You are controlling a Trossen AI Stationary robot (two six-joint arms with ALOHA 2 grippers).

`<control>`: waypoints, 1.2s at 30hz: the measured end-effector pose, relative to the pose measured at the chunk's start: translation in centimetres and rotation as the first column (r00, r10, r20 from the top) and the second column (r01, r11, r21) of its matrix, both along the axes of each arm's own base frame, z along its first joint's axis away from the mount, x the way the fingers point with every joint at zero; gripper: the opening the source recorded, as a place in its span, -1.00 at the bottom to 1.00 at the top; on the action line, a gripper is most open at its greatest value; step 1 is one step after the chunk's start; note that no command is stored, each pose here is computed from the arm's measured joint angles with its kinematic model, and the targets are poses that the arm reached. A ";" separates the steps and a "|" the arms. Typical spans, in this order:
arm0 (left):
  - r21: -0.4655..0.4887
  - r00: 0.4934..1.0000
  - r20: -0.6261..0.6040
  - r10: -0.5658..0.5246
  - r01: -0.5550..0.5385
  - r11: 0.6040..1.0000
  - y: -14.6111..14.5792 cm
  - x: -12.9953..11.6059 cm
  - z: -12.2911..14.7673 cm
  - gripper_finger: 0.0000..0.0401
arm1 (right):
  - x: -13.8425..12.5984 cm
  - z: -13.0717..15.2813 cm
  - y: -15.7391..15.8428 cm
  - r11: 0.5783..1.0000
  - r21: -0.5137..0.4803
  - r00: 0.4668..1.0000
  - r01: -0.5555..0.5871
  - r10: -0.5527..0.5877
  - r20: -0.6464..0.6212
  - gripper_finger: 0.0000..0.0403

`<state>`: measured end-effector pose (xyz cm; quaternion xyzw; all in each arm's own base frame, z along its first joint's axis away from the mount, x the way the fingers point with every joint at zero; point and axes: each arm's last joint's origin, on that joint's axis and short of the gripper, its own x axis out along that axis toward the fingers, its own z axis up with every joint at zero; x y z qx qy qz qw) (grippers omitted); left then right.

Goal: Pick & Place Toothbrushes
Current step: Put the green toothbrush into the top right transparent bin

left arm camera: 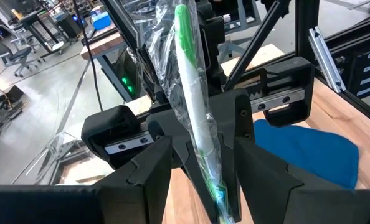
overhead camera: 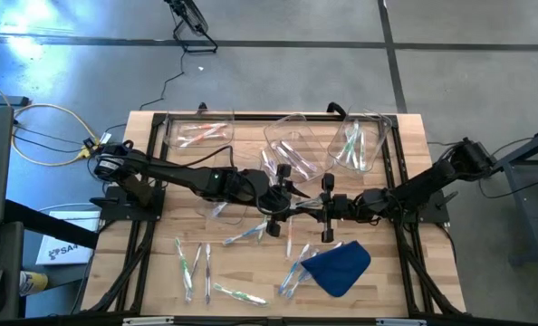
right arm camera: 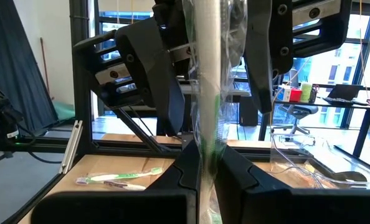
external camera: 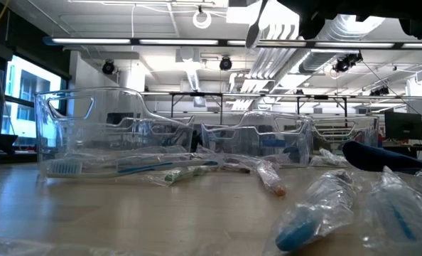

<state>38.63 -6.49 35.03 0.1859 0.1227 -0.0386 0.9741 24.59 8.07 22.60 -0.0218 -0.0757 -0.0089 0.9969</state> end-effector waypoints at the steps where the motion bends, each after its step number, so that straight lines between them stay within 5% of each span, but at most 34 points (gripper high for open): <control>1: 0.000 1.000 0.000 0.000 0.000 1.000 0.0 0.0 0.0 -0.17 | 0.0 0.0 0.0 1.000 0.000 1.000 0.000 0.000 0.000 -0.92; 18: 0.133 0.991 0.048 0.124 -0.130 0.983 0.9 -2.6 2.6 -0.17 | -0.1 -0.4 -0.3 0.992 -0.009 0.989 0.129 -0.129 -0.065 -0.92; 26: 0.105 0.980 0.050 0.192 -0.196 0.975 1.6 -5.3 0.4 -0.17 | -2.3 0.9 -0.4 0.952 -0.038 0.943 0.303 -0.306 -0.135 -0.92; 31: 0.050 0.966 0.162 0.200 -0.210 0.976 1.9 -7.2 -1.9 -0.17 | -4.4 2.0 -0.8 0.892 -0.028 0.878 0.450 -0.448 -0.166 -0.92; 36: 0.013 0.960 0.195 0.202 -0.208 0.978 2.2 -9.0 -4.5 -0.17 | -6.3 3.2 -2.1 0.748 0.016 0.740 0.664 -0.654 -0.154 -0.92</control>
